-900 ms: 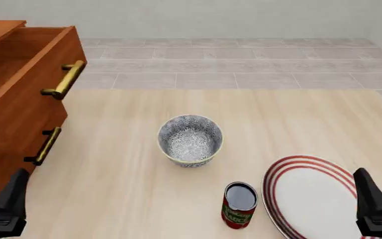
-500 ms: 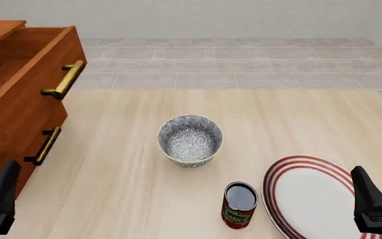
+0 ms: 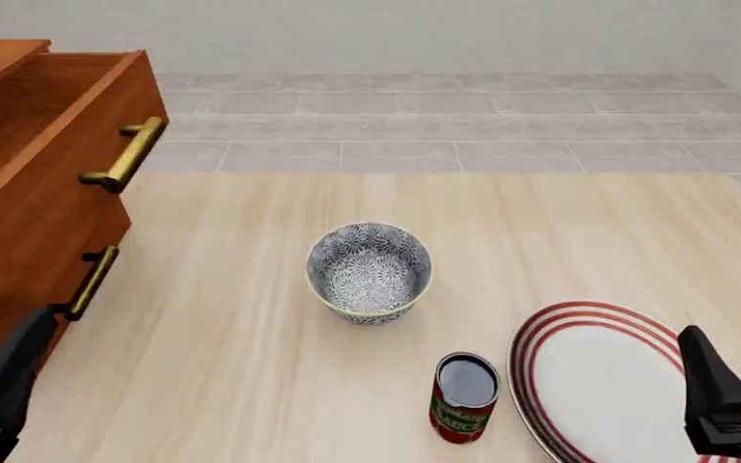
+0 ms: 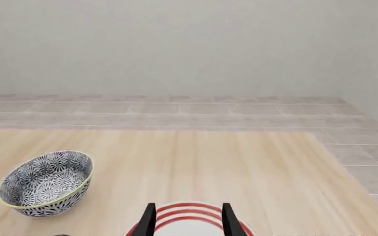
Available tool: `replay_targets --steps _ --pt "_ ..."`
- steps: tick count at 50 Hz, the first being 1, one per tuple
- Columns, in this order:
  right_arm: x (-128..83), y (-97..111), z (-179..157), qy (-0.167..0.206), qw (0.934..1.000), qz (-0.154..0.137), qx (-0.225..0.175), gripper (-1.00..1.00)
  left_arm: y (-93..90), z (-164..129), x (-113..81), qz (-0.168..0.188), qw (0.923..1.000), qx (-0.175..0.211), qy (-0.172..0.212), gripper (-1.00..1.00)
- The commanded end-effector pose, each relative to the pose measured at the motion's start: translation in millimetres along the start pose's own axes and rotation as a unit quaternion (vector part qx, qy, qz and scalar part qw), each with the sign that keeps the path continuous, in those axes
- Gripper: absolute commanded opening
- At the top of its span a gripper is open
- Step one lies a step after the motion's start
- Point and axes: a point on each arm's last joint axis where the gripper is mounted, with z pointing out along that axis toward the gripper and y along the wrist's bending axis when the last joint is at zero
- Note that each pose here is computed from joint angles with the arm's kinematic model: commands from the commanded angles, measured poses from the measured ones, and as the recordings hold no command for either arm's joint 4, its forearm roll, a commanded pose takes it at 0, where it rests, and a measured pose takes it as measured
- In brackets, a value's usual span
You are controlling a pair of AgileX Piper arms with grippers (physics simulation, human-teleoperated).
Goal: Put the ketchup in the top drawer of the cabinet.
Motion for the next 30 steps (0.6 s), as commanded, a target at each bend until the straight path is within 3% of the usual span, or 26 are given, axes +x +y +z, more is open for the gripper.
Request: replay_targets --steps 1,8,9,13,14,16,20,24,26,30 --pt "1 0 -1 0.003 1.0000 0.002 0.000 1.00 -6.6 9 -11.0 0.013 0.9972 0.073 0.009 1.00" --pt "2 0 -3 0.003 1.0000 -0.002 0.000 1.00 -14.7 27 -16.3 0.022 0.9929 0.116 0.016 1.00" --pt "2 0 -3 0.003 1.0000 -0.001 0.001 1.00 -19.4 31 -14.3 0.040 0.9896 0.137 0.017 1.00" --pt "1 0 -4 0.001 1.0000 -0.001 0.003 1.00 -26.7 42 -14.6 0.036 0.9860 0.161 0.025 1.00" --pt "1 0 -4 0.000 1.0000 -0.001 0.004 1.00 -33.1 49 -14.4 0.051 0.9818 0.182 0.023 1.00" --pt "1 -1 -4 0.000 1.0000 -0.001 0.005 1.00 -35.5 52 -15.2 0.053 0.9805 0.188 0.023 1.00" --pt "1 -1 -4 -0.001 1.0000 0.000 0.005 1.00 -50.4 69 -24.1 0.033 0.9740 0.222 0.031 1.00" --pt "1 -1 -4 0.000 1.0000 0.001 0.005 1.00 -62.8 81 -18.9 0.038 0.9683 0.243 0.042 1.00" --pt "1 -1 -4 -0.001 1.0000 0.000 0.007 1.00 -63.9 86 -22.1 0.024 0.9697 0.239 0.043 1.00" --pt "1 -1 -4 -0.001 1.0000 -0.001 0.006 1.00 -78.5 99 -17.6 0.019 0.9640 0.259 0.057 1.00"
